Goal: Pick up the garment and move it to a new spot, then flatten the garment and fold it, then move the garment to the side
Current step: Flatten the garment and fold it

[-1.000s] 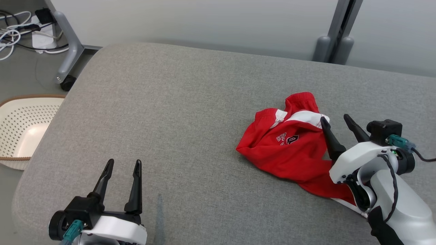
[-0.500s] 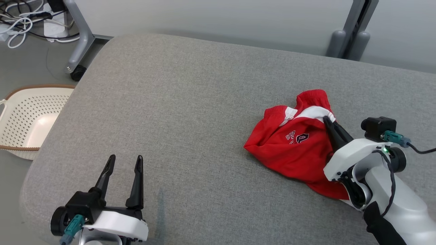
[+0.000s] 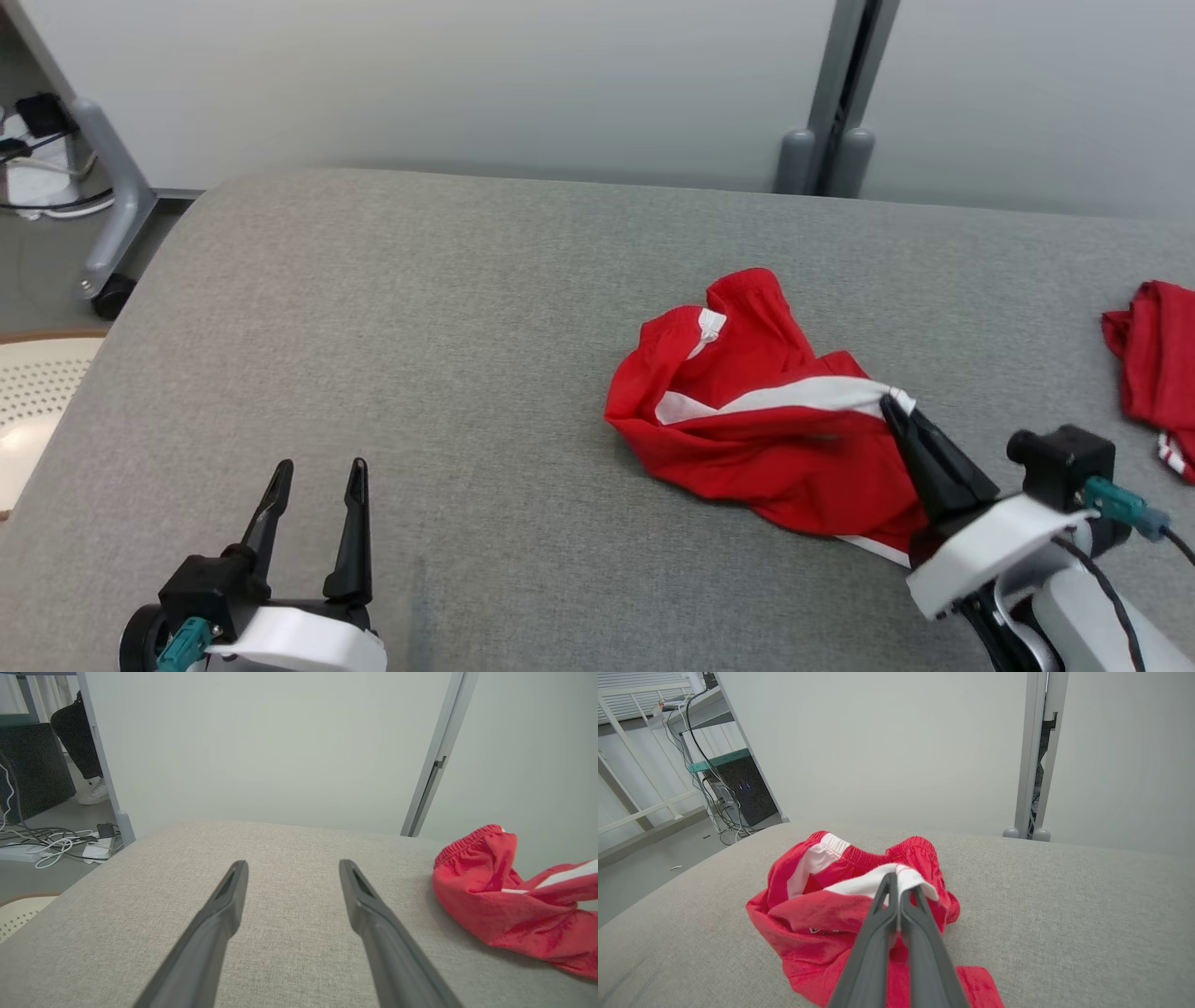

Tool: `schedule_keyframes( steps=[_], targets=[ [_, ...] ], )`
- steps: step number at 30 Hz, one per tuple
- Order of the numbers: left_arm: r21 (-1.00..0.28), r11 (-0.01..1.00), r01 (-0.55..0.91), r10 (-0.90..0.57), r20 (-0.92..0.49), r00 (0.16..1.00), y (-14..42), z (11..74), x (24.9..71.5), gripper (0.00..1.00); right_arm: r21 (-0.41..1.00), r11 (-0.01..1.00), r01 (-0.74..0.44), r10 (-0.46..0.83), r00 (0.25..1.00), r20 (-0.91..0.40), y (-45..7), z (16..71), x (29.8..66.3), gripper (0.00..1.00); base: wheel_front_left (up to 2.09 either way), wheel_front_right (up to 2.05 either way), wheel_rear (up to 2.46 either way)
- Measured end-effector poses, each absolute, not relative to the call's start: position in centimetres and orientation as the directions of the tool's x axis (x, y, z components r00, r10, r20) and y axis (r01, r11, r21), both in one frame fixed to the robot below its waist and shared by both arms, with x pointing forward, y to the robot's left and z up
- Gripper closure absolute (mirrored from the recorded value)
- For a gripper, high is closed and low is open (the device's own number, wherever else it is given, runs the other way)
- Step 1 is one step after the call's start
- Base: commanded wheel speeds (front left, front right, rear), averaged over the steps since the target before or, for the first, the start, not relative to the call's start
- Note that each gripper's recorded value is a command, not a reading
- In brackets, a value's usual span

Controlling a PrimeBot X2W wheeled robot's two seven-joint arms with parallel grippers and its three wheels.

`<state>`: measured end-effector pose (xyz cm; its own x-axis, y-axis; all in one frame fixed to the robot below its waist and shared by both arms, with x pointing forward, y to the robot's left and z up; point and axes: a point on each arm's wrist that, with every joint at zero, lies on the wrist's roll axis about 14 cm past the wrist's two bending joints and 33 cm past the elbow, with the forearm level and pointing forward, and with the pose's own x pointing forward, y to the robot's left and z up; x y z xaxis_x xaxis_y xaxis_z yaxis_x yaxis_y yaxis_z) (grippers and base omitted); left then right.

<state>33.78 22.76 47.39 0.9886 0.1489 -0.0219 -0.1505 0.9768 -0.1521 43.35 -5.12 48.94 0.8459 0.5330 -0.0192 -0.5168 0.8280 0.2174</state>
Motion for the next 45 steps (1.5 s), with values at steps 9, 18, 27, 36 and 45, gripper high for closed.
schedule_keyframes(
  steps=[9,18,27,36,45],
  targets=[
    [-0.160,0.985,-0.057,0.054,-0.021,0.998,19.9,47.3,35.6,0.00,0.231,0.879,-0.416,0.438,0.897,-0.052,-10.2,47.0,37.1,1.00,0.00,0.00,0.00],
    [-0.162,0.986,-0.023,0.020,-0.023,1.000,18.8,47.2,36.3,0.00,0.283,0.925,-0.254,0.318,0.925,-0.210,-13.8,42.3,32.1,1.00,0.00,0.00,0.00],
    [-0.160,0.987,-0.027,0.025,-0.013,1.000,19.1,47.5,35.8,0.00,0.285,0.945,-0.162,0.241,0.932,-0.270,-15.3,40.2,31.1,0.00,0.00,0.00,0.00],
    [-0.151,0.988,-0.022,0.024,0.010,1.000,19.3,48.2,35.2,0.00,0.247,0.955,-0.164,0.186,0.980,-0.066,-16.4,46.0,33.5,0.00,0.00,0.00,0.00],
    [-0.139,0.990,-0.036,0.039,0.021,0.999,20.0,48.5,34.9,0.00,0.256,0.953,-0.163,0.151,0.986,0.067,-16.1,49.9,34.2,0.00,0.00,0.00,0.00]
  ],
)
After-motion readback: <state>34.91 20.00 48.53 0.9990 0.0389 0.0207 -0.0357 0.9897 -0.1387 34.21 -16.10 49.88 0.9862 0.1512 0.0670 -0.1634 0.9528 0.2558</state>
